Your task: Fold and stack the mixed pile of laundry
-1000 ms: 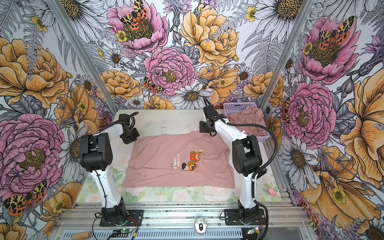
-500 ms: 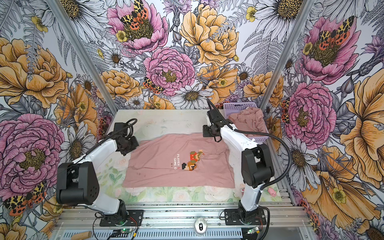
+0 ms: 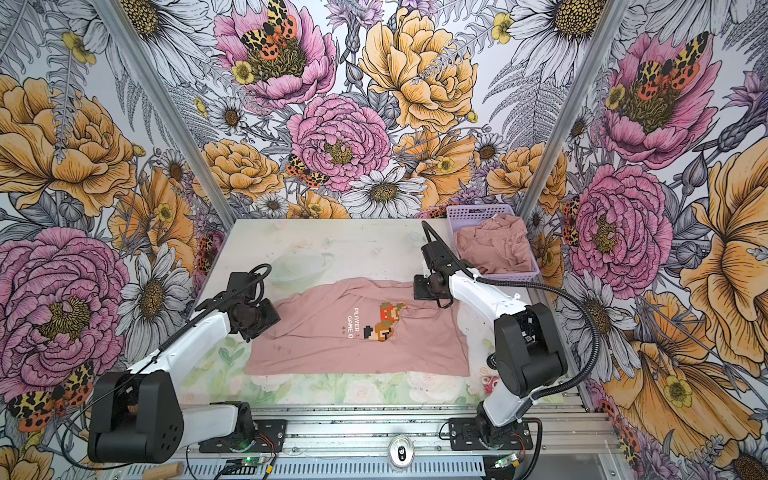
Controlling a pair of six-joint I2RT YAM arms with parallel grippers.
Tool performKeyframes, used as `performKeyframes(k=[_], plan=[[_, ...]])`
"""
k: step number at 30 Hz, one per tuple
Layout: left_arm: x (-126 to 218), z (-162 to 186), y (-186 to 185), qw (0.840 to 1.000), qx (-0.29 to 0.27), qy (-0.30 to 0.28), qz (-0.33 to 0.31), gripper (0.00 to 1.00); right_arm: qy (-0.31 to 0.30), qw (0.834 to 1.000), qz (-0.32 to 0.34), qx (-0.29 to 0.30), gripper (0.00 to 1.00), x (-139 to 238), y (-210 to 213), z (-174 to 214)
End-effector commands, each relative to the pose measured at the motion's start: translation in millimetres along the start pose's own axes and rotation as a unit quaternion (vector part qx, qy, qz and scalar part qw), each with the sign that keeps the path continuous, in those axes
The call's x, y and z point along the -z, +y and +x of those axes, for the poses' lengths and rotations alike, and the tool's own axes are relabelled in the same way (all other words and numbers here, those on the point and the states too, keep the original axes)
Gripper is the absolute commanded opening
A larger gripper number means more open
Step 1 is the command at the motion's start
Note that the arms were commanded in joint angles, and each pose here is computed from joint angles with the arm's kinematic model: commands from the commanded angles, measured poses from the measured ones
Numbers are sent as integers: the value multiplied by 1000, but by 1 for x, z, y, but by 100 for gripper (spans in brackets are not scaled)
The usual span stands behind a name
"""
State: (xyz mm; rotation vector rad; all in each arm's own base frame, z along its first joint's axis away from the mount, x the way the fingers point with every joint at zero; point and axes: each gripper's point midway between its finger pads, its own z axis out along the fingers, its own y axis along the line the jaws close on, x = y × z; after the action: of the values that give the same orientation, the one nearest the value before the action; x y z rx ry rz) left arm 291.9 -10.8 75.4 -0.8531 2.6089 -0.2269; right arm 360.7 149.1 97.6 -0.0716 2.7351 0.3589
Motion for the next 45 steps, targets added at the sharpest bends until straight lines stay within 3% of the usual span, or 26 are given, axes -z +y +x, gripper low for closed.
performKeyframes(k=[1, 9, 24, 34, 36, 39, 45], plan=[[-9, -25, -16, 1000, 0, -17, 20, 49, -29, 1000, -1, 0, 0, 5, 7, -19], [-43, -36, -16, 999, -39, -4, 3, 37, -39, 999, 4, 0, 0, 10, 5, -22], [-69, -45, -12, 998, -57, 3, -14, 22, -38, 999, 7, -2, 0, 8, 4, -23], [-45, -43, -9, 998, -56, -8, -16, 17, -39, 999, 9, -2, 0, 8, 3, -24], [-40, -44, -10, 998, -57, -9, -16, 14, -39, 999, 8, -1, 0, 8, 4, -24], [-32, -47, -11, 998, -57, -14, -16, 1, -44, 999, 8, 0, 0, 10, 5, -28], [-20, -57, -17, 998, -60, -25, -10, 0, -56, 998, 7, 2, 0, 16, 6, -38]])
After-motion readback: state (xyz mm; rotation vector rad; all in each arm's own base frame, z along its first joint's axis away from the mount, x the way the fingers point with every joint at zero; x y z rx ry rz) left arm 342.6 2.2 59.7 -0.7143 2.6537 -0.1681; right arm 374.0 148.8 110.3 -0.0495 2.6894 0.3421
